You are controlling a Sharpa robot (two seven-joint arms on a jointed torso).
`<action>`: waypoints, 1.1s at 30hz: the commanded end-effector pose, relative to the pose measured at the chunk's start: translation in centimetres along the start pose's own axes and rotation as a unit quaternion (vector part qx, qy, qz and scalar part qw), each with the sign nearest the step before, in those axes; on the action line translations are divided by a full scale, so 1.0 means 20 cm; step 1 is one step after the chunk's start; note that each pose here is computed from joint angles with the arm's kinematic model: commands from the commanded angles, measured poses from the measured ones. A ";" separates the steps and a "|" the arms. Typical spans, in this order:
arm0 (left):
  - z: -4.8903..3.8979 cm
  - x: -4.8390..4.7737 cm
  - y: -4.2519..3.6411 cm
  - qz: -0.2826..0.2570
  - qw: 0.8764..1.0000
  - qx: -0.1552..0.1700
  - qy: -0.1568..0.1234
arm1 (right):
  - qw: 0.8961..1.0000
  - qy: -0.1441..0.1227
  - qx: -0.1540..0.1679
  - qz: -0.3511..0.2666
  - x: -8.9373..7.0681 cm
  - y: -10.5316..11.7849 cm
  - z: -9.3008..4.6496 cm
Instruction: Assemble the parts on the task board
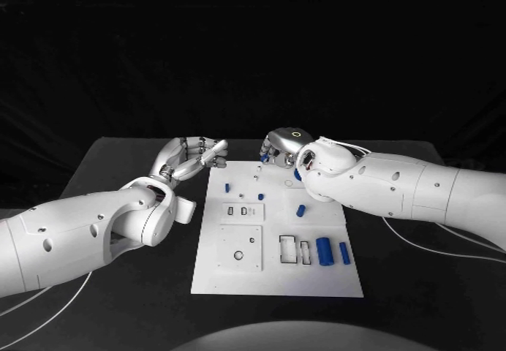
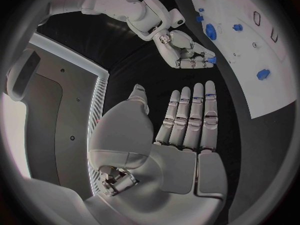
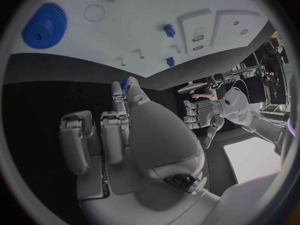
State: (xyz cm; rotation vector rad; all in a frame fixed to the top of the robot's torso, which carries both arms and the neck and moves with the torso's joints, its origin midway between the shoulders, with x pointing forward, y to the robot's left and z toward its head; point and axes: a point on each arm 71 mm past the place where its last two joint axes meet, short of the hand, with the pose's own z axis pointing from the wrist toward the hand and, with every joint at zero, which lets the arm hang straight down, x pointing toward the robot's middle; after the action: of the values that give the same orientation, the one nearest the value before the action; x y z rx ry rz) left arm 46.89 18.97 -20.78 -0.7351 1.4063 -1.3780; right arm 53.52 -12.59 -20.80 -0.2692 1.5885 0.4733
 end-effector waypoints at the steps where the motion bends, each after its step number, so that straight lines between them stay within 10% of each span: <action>1: 0.004 0.004 -0.019 0.001 1.000 0.009 0.001 | 1.000 0.008 -0.012 -0.008 0.01 0.01 0.02; 33: 0.010 -0.026 -0.069 0.005 1.000 0.017 -0.003 | 0.998 0.045 0.007 -0.039 0.09 0.01 0.08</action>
State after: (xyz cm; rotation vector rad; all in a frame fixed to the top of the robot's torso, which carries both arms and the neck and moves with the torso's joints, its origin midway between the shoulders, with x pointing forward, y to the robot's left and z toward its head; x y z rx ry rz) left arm 47.01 19.26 -19.53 -0.7212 1.3831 -1.3784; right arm 54.63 -11.57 -22.35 -0.3181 1.6550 0.4157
